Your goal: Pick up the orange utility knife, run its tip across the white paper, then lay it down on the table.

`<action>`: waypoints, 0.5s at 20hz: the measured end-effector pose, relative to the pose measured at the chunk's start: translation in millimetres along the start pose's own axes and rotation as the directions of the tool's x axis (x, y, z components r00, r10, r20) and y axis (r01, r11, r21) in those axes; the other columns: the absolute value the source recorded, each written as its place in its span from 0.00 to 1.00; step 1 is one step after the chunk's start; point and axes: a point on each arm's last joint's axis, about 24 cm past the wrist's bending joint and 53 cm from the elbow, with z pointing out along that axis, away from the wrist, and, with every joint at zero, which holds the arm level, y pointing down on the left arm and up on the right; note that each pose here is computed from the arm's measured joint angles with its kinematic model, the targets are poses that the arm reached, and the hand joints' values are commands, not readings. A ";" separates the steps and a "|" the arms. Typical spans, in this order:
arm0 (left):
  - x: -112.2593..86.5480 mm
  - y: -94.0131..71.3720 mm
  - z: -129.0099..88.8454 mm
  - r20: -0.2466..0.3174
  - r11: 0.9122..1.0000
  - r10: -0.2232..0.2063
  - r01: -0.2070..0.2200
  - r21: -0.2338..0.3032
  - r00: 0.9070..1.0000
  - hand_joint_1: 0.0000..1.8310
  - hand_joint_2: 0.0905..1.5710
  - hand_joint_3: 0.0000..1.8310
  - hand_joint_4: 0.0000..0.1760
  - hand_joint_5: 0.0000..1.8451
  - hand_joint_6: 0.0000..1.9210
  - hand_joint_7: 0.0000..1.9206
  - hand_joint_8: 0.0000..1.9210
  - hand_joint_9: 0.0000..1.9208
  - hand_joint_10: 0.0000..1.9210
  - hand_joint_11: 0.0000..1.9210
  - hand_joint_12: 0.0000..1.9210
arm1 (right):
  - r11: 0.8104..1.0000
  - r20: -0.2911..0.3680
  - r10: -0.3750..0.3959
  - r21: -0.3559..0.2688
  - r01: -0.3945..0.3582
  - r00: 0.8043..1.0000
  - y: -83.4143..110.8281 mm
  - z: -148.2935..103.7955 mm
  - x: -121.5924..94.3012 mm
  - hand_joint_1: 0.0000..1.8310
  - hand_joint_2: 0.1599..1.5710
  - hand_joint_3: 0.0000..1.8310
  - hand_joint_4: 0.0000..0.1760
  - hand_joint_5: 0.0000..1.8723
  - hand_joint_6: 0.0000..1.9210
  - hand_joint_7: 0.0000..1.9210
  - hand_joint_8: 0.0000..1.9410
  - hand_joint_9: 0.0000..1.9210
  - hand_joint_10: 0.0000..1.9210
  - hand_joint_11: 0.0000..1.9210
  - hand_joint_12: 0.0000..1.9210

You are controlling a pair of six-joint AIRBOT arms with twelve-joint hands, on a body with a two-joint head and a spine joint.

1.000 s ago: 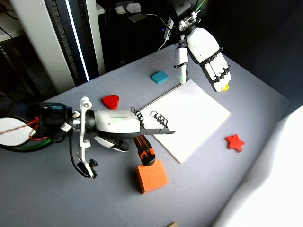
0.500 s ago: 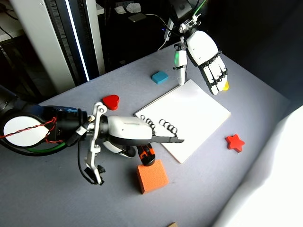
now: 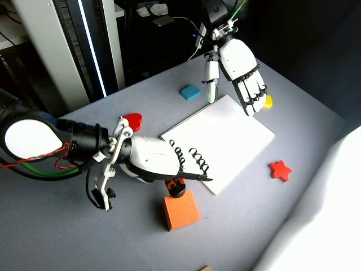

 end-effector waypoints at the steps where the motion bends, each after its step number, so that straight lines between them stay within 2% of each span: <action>1: -0.2 -0.1 0.0 0.001 1.000 0.001 -0.001 0.000 1.000 0.05 0.78 0.00 0.18 0.04 0.01 0.04 0.00 0.05 0.00 0.00 0.26 | 1.000 -0.006 0.001 0.007 -0.001 1.000 -1.8 -0.1 1.7 0.53 0.67 0.01 0.00 0.00 0.00 0.00 0.00 0.00 0.00 0.00 0.00; 3: 0.0 0.2 0.0 0.000 1.000 0.000 0.000 -0.001 1.000 0.04 0.78 0.00 0.19 0.04 0.00 0.04 0.00 0.05 0.00 0.00 0.25 | 1.000 -0.027 0.006 0.015 -0.005 1.000 -3.2 -0.5 10.0 0.52 0.67 0.01 0.00 0.00 0.00 0.00 0.00 0.00 0.00 0.00 0.00; 4: 0.0 0.1 0.0 0.000 1.000 0.000 0.000 0.000 1.000 0.05 0.78 0.00 0.15 0.05 0.00 0.04 0.00 0.05 0.00 0.00 0.25 | 1.000 -0.044 0.007 0.019 -0.006 0.999 -2.9 0.6 16.2 0.52 0.67 0.00 0.00 0.00 0.00 0.00 0.00 0.00 0.00 0.00 0.00; 6: -0.2 0.4 0.3 0.000 1.000 0.001 -0.001 -0.001 1.000 0.03 0.79 0.00 0.12 0.05 0.00 0.03 0.00 0.05 0.00 0.00 0.23 | 1.000 -0.055 0.006 0.020 -0.005 0.998 -1.8 2.3 20.2 0.52 0.66 0.00 0.00 0.00 0.00 0.00 0.00 0.00 0.00 0.00 0.00; 10: 1.0 6.5 1.5 -0.001 1.000 0.010 -0.010 -0.016 1.000 0.02 0.79 0.00 0.12 0.05 0.00 0.02 0.00 0.04 0.00 0.00 0.19 | 1.000 -0.059 0.011 0.014 -0.010 0.998 2.4 6.6 22.1 0.53 0.66 0.00 0.00 0.00 0.00 0.00 0.00 0.00 0.00 0.00 0.00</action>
